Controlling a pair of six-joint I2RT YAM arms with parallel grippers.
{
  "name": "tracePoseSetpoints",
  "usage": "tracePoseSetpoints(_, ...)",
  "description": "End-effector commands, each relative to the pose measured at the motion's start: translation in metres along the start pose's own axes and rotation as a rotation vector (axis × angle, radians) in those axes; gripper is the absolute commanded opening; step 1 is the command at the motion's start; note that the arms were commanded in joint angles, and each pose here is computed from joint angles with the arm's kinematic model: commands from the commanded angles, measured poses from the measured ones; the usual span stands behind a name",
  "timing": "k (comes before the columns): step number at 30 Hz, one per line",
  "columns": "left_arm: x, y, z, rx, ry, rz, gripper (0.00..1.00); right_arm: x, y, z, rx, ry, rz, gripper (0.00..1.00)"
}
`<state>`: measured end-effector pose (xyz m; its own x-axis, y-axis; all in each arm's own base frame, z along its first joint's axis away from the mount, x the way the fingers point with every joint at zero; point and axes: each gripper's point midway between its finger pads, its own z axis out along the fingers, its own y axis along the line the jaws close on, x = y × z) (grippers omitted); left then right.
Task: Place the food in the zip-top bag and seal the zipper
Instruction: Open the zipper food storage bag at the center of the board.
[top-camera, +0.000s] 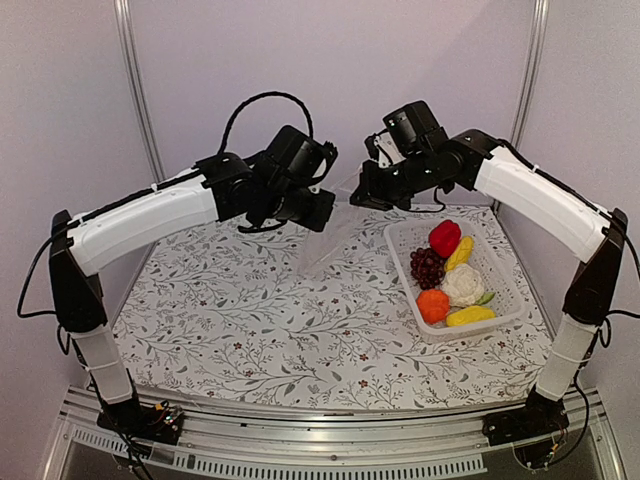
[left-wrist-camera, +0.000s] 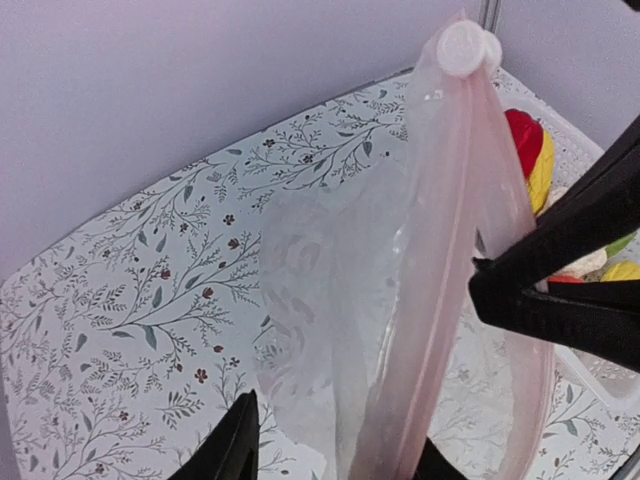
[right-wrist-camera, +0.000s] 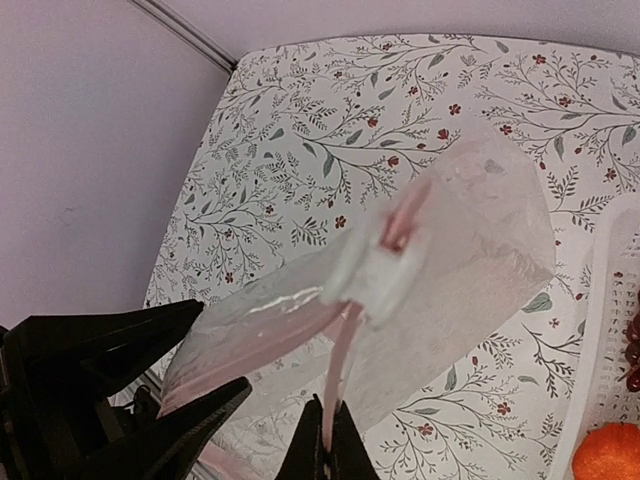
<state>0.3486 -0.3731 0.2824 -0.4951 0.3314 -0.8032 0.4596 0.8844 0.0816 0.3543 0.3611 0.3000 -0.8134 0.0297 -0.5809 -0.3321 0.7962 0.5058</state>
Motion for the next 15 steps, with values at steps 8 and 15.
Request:
tracePoseSetpoints(8, -0.031, 0.025, -0.007, -0.108, -0.084, 0.077, 0.01, 0.008, -0.062, -0.002, 0.206, 0.094, 0.024, 0.0)
tracePoseSetpoints(15, -0.028, 0.02, 0.001, -0.069, -0.067, 0.053, 0.0, 0.009, -0.072, -0.021, 0.279, 0.134, -0.021, 0.03)
